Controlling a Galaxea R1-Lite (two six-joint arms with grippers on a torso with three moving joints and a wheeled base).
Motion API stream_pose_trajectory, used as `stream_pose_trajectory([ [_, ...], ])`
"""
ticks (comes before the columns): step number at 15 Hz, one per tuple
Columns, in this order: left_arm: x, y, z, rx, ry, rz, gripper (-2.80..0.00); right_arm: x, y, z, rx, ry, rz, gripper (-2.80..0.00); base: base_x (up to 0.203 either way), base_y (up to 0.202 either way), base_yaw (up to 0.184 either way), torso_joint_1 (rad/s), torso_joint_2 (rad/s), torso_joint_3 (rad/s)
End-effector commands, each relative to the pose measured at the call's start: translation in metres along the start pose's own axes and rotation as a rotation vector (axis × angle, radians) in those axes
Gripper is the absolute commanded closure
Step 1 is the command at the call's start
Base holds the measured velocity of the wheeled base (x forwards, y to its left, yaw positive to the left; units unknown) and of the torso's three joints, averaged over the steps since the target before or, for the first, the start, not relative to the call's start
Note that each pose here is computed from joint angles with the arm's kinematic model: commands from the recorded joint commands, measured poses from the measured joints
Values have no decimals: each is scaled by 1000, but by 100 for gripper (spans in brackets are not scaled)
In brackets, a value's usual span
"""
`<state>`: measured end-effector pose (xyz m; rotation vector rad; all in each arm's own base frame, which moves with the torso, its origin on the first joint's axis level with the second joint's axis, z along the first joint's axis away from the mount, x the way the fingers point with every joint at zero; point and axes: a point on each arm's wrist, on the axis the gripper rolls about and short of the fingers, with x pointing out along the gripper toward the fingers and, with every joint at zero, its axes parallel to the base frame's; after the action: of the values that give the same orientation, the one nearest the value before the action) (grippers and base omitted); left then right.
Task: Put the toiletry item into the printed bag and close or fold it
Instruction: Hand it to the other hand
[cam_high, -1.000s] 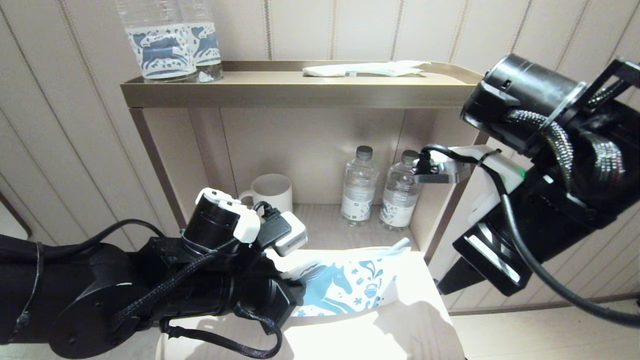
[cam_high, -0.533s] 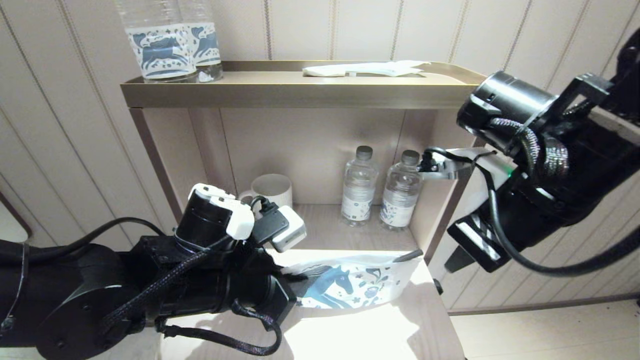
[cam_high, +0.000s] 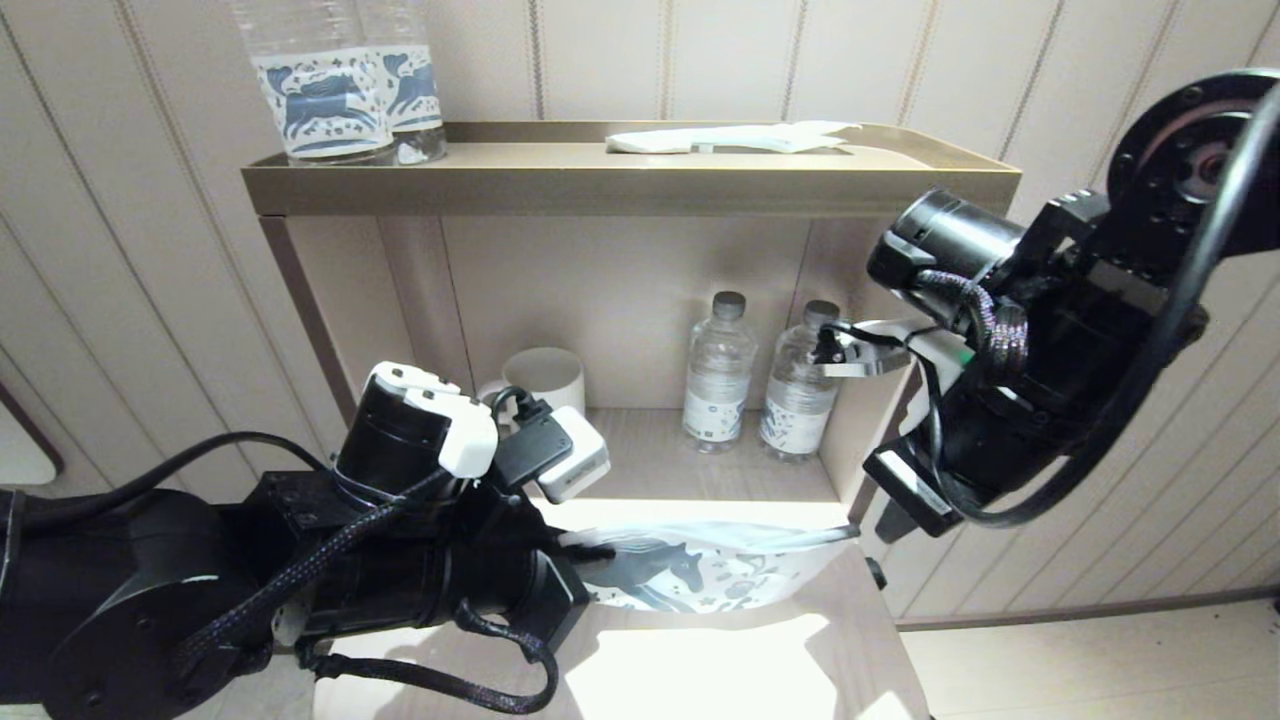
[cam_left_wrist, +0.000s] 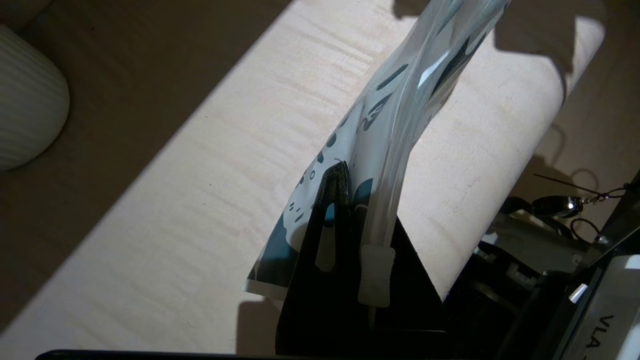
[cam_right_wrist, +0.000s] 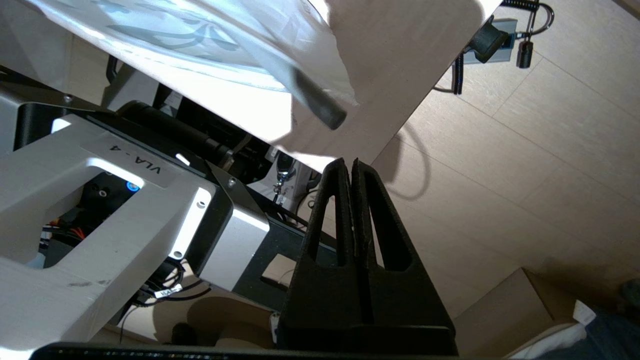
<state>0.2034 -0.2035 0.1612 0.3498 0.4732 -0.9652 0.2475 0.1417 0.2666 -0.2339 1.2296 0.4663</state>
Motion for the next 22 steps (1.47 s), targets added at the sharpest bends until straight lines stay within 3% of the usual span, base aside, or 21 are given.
stream_pose_trajectory([
  [1, 0, 0, 0, 1, -2, -1, 0, 9, -3, 2, 9, 33, -4, 0, 0, 0, 0, 0, 0, 0],
  [12, 0, 0, 0, 18, -2, -4, 0, 28, 2, 21, -10, 9, 1, 0, 0, 0, 0, 0, 0, 0],
  [17, 1, 0, 0, 19, -1, -4, 0, 33, 20, 27, -59, 5, 21, 0, 0, 0, 0, 0, 0, 0],
  [22, 0, 0, 0, 18, -4, -4, 0, 7, 11, 15, -35, -46, 12, 0, 0, 0, 0, 0, 0, 0],
])
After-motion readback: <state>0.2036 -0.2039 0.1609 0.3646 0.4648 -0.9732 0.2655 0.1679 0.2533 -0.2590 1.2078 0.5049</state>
